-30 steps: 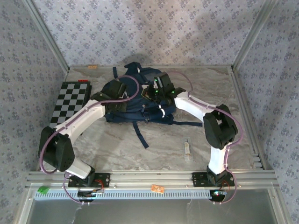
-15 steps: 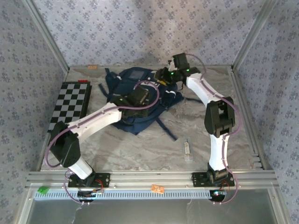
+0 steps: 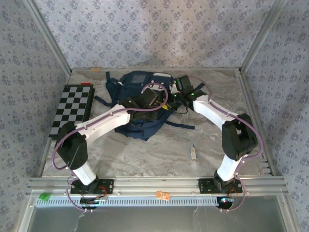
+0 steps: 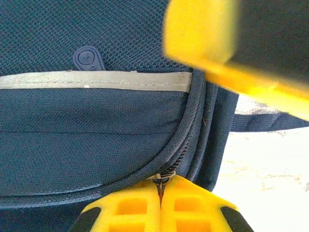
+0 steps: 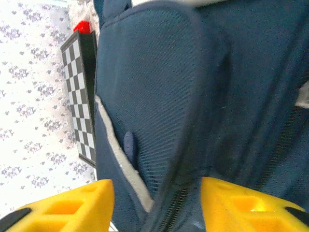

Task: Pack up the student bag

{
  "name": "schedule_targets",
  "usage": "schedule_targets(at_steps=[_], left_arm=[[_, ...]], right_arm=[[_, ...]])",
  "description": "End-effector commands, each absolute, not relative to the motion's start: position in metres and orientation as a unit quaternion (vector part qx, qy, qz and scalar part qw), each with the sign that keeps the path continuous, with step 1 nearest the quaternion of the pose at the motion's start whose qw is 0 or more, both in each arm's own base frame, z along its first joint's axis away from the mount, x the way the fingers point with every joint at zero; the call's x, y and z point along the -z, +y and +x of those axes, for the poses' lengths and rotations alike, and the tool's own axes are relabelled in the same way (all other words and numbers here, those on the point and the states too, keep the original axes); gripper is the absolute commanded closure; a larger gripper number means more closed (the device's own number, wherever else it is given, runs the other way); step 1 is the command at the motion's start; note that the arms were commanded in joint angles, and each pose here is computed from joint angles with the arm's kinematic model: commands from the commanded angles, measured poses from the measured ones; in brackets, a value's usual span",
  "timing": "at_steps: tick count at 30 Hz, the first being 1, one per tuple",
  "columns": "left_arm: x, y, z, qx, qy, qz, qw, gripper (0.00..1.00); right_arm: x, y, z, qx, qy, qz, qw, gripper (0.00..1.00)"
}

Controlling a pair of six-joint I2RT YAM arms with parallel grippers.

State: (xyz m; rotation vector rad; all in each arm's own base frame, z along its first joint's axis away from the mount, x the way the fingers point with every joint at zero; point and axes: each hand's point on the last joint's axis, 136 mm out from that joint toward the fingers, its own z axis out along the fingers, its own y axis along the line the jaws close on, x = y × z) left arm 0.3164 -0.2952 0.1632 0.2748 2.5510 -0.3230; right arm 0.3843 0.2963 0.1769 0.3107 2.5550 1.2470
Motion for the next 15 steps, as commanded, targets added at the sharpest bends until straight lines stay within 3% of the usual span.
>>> schedule_targets(at_steps=[1,8,15], left_arm=[[-0.167,-0.301,0.321,0.135,0.946,0.100,0.276,1.00],[-0.156,-0.288,0.311,0.111,0.953,0.109,0.260,1.00],[-0.135,-0.241,0.289,0.079,0.963,0.104,0.237,1.00]], right_arm=[[-0.176,0.305,0.401,-0.458,0.867,0.138,0.142,0.59],[-0.167,0.298,0.402,-0.424,0.887,0.112,0.145,1.00],[-0.158,0.270,0.405,-0.389,0.906,0.083,0.143,1.00]])
